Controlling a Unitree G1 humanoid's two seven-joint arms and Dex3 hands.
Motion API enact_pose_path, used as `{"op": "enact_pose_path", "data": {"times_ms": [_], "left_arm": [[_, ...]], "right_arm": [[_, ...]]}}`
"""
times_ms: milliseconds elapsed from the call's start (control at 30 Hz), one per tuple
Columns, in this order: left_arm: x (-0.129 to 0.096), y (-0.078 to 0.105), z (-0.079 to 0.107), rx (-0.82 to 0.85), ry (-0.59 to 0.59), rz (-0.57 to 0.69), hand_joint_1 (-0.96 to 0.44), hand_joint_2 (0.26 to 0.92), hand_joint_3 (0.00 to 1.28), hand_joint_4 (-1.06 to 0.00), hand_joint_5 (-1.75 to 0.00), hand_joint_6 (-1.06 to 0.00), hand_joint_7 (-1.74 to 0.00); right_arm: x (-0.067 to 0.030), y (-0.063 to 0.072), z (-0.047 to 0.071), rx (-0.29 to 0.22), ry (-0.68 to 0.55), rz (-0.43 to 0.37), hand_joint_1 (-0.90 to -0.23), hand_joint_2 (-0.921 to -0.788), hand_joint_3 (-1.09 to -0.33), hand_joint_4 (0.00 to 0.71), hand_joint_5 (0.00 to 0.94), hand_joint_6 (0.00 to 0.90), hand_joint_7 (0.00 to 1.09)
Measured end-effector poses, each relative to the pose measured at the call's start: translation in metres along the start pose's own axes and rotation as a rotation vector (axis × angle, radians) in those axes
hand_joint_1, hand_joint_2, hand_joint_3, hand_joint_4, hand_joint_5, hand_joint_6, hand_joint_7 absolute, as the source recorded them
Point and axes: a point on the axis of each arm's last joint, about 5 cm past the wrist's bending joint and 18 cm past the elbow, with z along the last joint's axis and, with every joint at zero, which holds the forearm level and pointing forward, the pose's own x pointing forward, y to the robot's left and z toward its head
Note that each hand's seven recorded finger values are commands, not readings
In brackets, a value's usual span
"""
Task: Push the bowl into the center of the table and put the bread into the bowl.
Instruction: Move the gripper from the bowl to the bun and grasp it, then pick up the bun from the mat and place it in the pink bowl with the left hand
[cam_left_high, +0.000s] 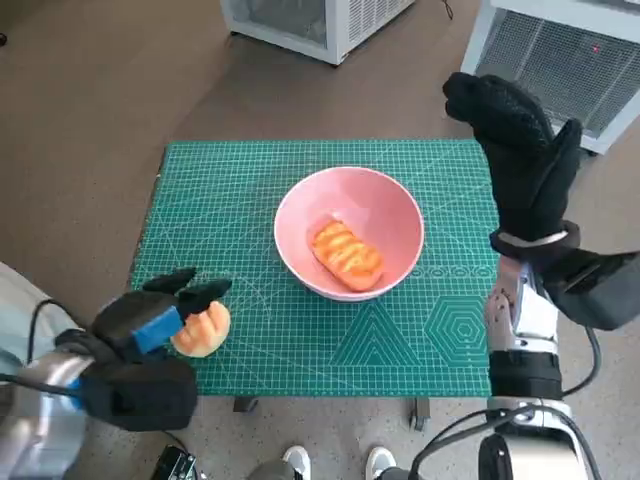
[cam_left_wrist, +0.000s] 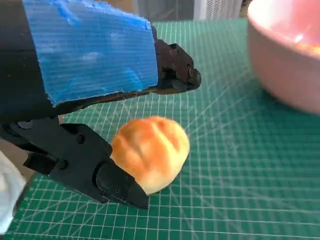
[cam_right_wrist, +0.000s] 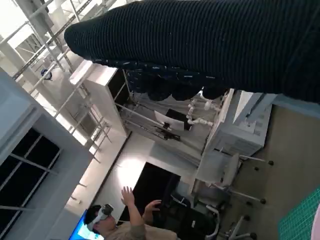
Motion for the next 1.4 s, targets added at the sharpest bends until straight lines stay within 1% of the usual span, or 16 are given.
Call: {"op": "enact_pose_path", "data": {"times_ms": [100, 133, 200, 267, 300, 333, 367, 433, 467, 533, 633, 800, 1000, 1100, 1133, 1400], "left_arm": [[0.006, -0.007, -0.002, 0.029, 0.005, 0.019, 0.06, 0.782, 0.01, -0.49, -0.03, -0.55, -0.03], [0.007, -0.009, -0.002, 0.036, 0.007, 0.020, 0.07, 0.785, 0.01, -0.51, -0.02, -0.56, -0.03], [0.009, -0.013, -0.003, 0.047, 0.005, 0.021, 0.08, 0.820, 0.03, -0.58, -0.04, -0.63, -0.05], [0.012, -0.016, -0.005, 0.070, -0.002, 0.025, 0.10, 0.875, 0.05, -0.70, -0.06, -0.74, -0.08], [0.013, -0.018, -0.005, 0.081, -0.006, 0.029, 0.11, 0.884, 0.05, -0.73, -0.07, -0.76, -0.09], [0.014, -0.019, -0.006, 0.090, -0.010, 0.034, 0.07, 0.898, 0.08, -0.68, -0.48, -0.69, -0.51], [0.015, -0.019, -0.006, 0.099, -0.014, 0.041, 0.05, 0.906, 0.11, -0.64, -0.76, -0.63, -0.79], [0.017, -0.019, -0.007, 0.119, -0.020, 0.054, 0.02, 0.913, 0.11, -0.65, -1.00, -0.61, -0.97], [0.019, -0.019, -0.008, 0.131, -0.022, 0.062, 0.02, 0.916, 0.09, -0.67, -1.08, -0.62, -1.01], [0.021, -0.018, -0.009, 0.145, -0.026, 0.072, 0.01, 0.917, 0.07, -0.69, -1.13, -0.64, -1.04], [0.023, -0.018, -0.010, 0.160, -0.031, 0.082, 0.00, 0.917, 0.05, -0.71, -1.16, -0.66, -1.08], [0.024, -0.015, -0.011, 0.172, -0.050, 0.088, 0.00, 0.918, 0.04, -0.72, -1.11, -0.67, -1.14], [0.023, -0.004, -0.010, 0.152, -0.073, 0.101, 0.00, 0.920, 0.04, -0.70, -1.13, -0.67, -1.14], [0.021, 0.010, -0.006, 0.135, -0.095, 0.137, 0.00, 0.920, 0.05, -0.69, -1.14, -0.67, -1.14], [0.021, 0.016, -0.004, 0.133, -0.104, 0.155, 0.00, 0.916, 0.04, -0.71, -1.13, -0.69, -1.12], [0.019, 0.075, 0.021, 0.132, -0.212, 0.429, 0.00, 0.911, 0.02, -0.74, -1.09, -0.72, -1.08]], "right_arm": [[0.0000, 0.000, 0.000, -0.001, 0.000, 0.000, -0.688, -0.921, -0.735, 0.271, 0.001, 0.237, 0.25], [0.0000, 0.000, 0.000, -0.001, -0.001, 0.000, -0.688, -0.921, -0.735, 0.271, 0.001, 0.237, 0.25], [0.0000, 0.000, 0.000, -0.001, -0.001, 0.000, -0.690, -0.921, -0.735, 0.271, 0.001, 0.236, 0.25], [0.0000, 0.000, 0.000, -0.001, -0.001, 0.000, -0.693, -0.921, -0.735, 0.271, 0.001, 0.235, 0.25], [0.0001, 0.000, 0.000, -0.001, -0.002, 0.000, -0.693, -0.921, -0.735, 0.271, 0.001, 0.235, 0.25], [0.0001, 0.000, 0.000, -0.001, -0.002, 0.000, -0.694, -0.921, -0.735, 0.271, 0.001, 0.235, 0.25], [0.0002, 0.000, 0.000, -0.001, -0.003, 0.000, -0.695, -0.921, -0.735, 0.271, 0.001, 0.234, 0.25], [0.0002, 0.000, 0.000, -0.001, -0.003, 0.000, -0.695, -0.921, -0.734, 0.271, 0.001, 0.234, 0.25], [0.0002, 0.000, 0.000, -0.001, -0.003, 0.000, -0.696, -0.921, -0.734, 0.272, 0.001, 0.235, 0.25], [0.0002, 0.000, 0.000, -0.001, -0.003, 0.000, -0.697, -0.921, -0.733, 0.272, 0.001, 0.235, 0.25], [0.0002, 0.000, 0.000, 0.000, -0.004, 0.000, -0.698, -0.921, -0.732, 0.272, 0.001, 0.236, 0.25], [0.0001, 0.000, 0.001, 0.003, -0.007, 0.002, -0.701, -0.921, -0.734, 0.271, 0.000, 0.235, 0.24], [0.0001, -0.001, 0.001, 0.003, -0.009, 0.005, -0.708, -0.921, -0.733, 0.271, 0.000, 0.234, 0.24], [0.0000, -0.001, 0.001, 0.002, -0.009, 0.006, -0.710, -0.921, -0.733, 0.270, 0.000, 0.230, 0.24], [0.0000, -0.001, 0.001, 0.001, -0.009, 0.006, -0.711, -0.921, -0.731, 0.271, 0.000, 0.230, 0.24], [-0.0005, -0.001, 0.000, 0.003, -0.007, 0.008, -0.712, -0.921, -0.730, 0.271, 0.000, 0.230, 0.24]]}}
